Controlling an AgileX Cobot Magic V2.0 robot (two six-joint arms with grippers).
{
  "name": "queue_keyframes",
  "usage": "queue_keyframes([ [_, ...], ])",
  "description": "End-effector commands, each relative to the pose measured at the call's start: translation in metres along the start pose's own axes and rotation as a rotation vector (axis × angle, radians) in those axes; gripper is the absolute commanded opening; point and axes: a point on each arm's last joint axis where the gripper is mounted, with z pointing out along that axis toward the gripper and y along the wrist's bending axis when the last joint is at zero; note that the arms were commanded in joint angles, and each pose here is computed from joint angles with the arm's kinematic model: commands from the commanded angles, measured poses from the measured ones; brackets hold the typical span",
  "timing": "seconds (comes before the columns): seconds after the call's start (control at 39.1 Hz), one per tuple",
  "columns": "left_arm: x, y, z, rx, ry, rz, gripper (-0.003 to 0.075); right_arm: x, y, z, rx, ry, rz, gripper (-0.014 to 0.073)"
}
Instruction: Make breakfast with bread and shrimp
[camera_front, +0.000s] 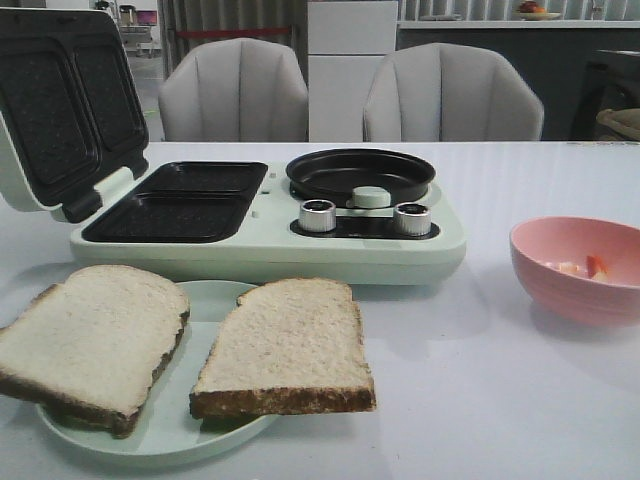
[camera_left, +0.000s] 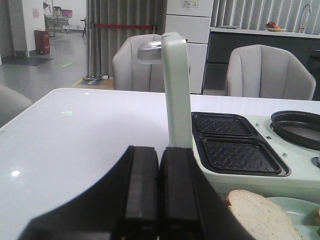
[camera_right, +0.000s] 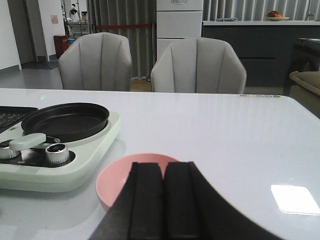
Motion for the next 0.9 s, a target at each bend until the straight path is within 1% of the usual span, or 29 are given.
queue_keyframes([
  [0.0,-0.001,0.000,-0.001,0.009,-0.091,-0.007,0.0098,-0.015,0.000,-0.003,0.009,-0.119,-0.003,0.0035],
  [0.08,-0.010,-0.001,-0.002,0.017,-0.163,-0.007,0.0098,-0.021,0.000,-0.004,0.008,-0.143,-0.003,0.0035],
  [0.18,-0.032,-0.003,-0.006,0.026,-0.254,-0.007,0.0098,-0.042,0.001,-0.008,0.000,-0.175,0.004,0.0035],
  [0.33,-0.074,-0.008,-0.018,0.033,-0.375,0.064,0.0098,-0.080,0.005,-0.018,-0.018,-0.196,0.002,0.0035],
  [0.38,-0.090,-0.009,-0.024,0.035,-0.416,0.065,0.0098,-0.091,0.006,-0.021,-0.023,-0.201,0.001,0.0035],
  [0.44,-0.101,-0.010,-0.029,0.034,-0.432,0.067,0.0098,-0.105,0.007,-0.023,-0.027,-0.210,0.000,0.0035],
  [0.54,-0.125,-0.012,-0.040,0.029,-0.447,0.066,0.0098,-0.126,0.009,-0.022,-0.035,-0.173,-0.002,0.0035],
  [0.64,-0.143,-0.013,-0.044,0.021,-0.413,0.065,0.0098,-0.141,0.011,-0.014,-0.041,-0.104,-0.003,0.0035],
  [0.69,-0.153,-0.014,-0.040,0.012,-0.357,0.066,0.0098,-0.151,0.012,-0.006,-0.045,-0.053,-0.004,0.0035],
  [0.79,-0.164,-0.014,-0.021,-0.010,-0.198,0.073,0.0098,-0.159,0.013,0.017,-0.049,0.087,-0.004,0.0035],
  [0.87,-0.159,-0.013,-0.001,-0.021,-0.074,0.073,0.0098,-0.152,0.013,0.037,-0.047,0.187,-0.002,0.0035],
])
